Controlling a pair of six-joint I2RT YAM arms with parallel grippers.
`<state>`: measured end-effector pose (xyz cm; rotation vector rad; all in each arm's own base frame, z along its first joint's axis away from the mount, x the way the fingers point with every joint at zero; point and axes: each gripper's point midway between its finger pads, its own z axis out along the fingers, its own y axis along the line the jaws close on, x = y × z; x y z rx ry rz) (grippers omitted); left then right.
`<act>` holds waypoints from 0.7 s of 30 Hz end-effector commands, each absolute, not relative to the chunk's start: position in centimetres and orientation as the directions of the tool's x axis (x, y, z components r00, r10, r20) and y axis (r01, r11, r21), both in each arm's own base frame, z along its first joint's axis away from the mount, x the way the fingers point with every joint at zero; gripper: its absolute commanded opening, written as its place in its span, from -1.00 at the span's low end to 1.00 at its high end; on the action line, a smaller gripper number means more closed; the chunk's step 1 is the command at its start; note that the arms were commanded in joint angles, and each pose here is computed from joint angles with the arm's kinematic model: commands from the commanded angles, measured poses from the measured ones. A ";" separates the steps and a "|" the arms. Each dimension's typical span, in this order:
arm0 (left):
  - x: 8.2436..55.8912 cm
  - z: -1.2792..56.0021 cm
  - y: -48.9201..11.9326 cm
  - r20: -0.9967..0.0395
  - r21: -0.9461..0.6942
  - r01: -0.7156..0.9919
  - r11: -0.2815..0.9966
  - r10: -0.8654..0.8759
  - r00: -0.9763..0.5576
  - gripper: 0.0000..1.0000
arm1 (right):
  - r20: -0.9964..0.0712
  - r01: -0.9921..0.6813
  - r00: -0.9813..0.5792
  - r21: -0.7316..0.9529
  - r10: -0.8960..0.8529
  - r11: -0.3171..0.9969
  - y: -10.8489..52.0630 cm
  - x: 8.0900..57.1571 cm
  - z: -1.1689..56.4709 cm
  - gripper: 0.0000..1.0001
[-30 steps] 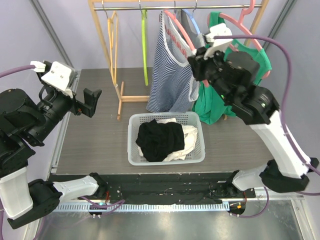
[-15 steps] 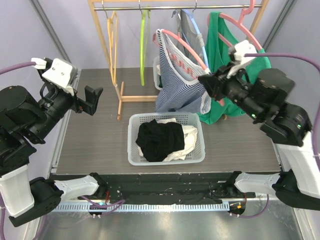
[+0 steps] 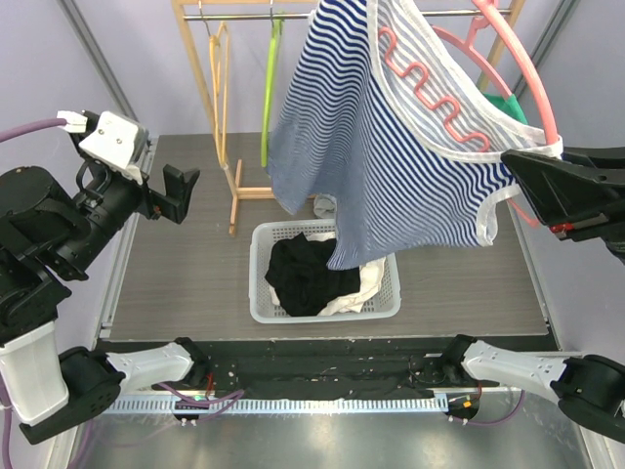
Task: Remove the tank top from the hanger
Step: Pick up the hanger from the clothesline.
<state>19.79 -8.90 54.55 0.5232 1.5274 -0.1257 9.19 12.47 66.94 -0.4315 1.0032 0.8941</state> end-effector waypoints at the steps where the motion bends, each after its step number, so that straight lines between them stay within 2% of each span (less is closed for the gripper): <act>1: 19.1 55.6 -8.6 -0.973 0.229 0.405 0.885 0.210 0.093 0.94 | -0.859 -0.815 0.235 0.081 0.455 0.573 13.9 10.4 67.3 -0.98; 16: 18.3 56.0 -9.5 -0.974 0.228 0.461 0.858 0.198 0.112 0.99 | -0.906 -0.784 0.265 -0.003 0.330 0.621 15.8 12.8 66.1 -0.98; 21: 17.8 56.4 -10.1 -0.973 0.230 0.500 0.835 0.194 0.125 0.99 | -0.931 -0.822 0.248 -0.055 0.268 0.567 17.7 12.8 65.2 -0.98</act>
